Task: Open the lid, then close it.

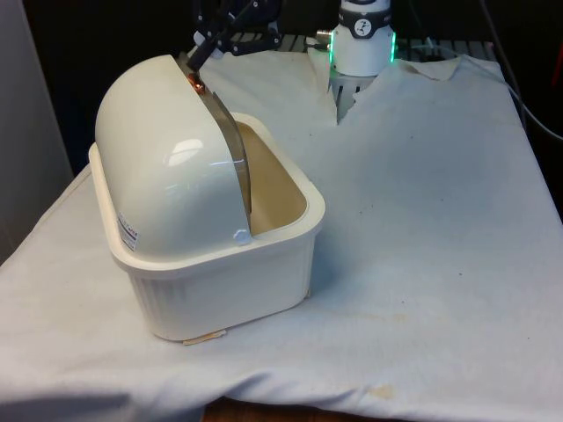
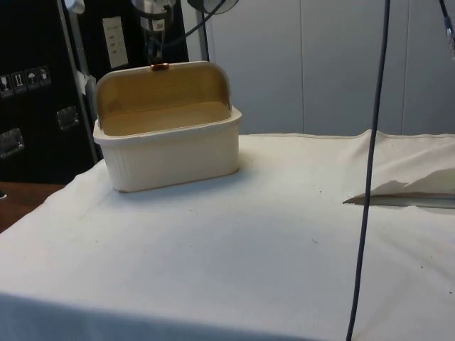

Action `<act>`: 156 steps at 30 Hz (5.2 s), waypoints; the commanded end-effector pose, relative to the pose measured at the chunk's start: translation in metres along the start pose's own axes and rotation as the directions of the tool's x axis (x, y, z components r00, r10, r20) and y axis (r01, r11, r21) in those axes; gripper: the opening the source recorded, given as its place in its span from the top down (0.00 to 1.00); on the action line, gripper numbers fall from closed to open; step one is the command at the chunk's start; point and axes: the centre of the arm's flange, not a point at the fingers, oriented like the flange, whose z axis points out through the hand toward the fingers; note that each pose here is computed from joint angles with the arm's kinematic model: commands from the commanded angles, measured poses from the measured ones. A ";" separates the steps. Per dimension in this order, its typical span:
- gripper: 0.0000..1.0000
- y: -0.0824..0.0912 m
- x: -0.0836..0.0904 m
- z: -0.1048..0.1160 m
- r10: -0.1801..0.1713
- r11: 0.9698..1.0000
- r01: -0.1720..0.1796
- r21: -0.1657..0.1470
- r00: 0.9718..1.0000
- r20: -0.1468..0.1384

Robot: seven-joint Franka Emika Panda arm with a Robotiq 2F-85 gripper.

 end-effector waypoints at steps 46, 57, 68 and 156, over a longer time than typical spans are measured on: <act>1.00 -0.019 0.003 0.011 -0.097 0.993 0.092 0.078 0.994 0.054; 1.00 -0.021 0.004 0.011 -0.129 0.981 0.119 0.155 0.990 0.058; 1.00 -0.021 0.005 0.008 -0.166 0.961 0.148 0.235 0.985 0.055; 1.00 -0.038 -0.029 -0.030 -0.225 0.687 0.075 0.723 0.968 0.113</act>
